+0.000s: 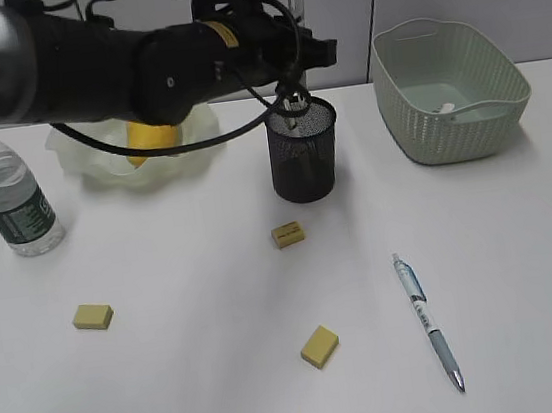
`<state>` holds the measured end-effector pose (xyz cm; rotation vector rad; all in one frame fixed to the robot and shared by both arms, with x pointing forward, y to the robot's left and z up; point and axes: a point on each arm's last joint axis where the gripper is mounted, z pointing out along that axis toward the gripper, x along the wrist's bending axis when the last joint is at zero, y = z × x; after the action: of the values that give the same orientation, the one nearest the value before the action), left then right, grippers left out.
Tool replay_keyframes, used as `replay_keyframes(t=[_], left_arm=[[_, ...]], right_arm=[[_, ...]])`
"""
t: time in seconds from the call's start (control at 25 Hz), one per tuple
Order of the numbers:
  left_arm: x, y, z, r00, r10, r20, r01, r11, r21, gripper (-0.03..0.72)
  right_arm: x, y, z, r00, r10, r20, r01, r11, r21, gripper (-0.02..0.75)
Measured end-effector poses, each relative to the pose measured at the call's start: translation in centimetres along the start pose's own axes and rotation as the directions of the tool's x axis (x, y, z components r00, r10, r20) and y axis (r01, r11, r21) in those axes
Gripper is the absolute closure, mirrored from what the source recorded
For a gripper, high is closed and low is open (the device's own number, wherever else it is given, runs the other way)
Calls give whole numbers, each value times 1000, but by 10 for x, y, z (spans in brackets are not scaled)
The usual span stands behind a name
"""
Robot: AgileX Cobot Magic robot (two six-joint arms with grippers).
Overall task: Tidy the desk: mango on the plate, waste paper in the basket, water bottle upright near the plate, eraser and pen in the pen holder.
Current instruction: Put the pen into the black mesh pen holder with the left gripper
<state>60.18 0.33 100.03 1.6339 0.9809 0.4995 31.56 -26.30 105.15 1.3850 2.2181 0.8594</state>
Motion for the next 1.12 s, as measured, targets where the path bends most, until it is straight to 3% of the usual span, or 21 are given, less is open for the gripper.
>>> replay_keyframes(t=[0.44, 0.52, 0.76, 1.12], left_arm=[[6, -39, 21, 999, 41, -3, -41, 997, 69, 580], [6, -41, 21, 999, 42, -4, -41, 995, 88, 532], [6, -42, 21, 999, 43, -5, -42, 994, 101, 258], [-3, 11, -10, 999, 40, 12, -40, 999, -3, 210]], right_arm=[[0, 1, 2, 1000, 0, 3, 0, 1000, -26, 279], [0, 1, 2, 1000, 0, 3, 0, 1000, -26, 279], [0, 1, 2, 1000, 0, 3, 0, 1000, -27, 279], [0, 1, 2, 1000, 0, 3, 0, 1000, -27, 279]])
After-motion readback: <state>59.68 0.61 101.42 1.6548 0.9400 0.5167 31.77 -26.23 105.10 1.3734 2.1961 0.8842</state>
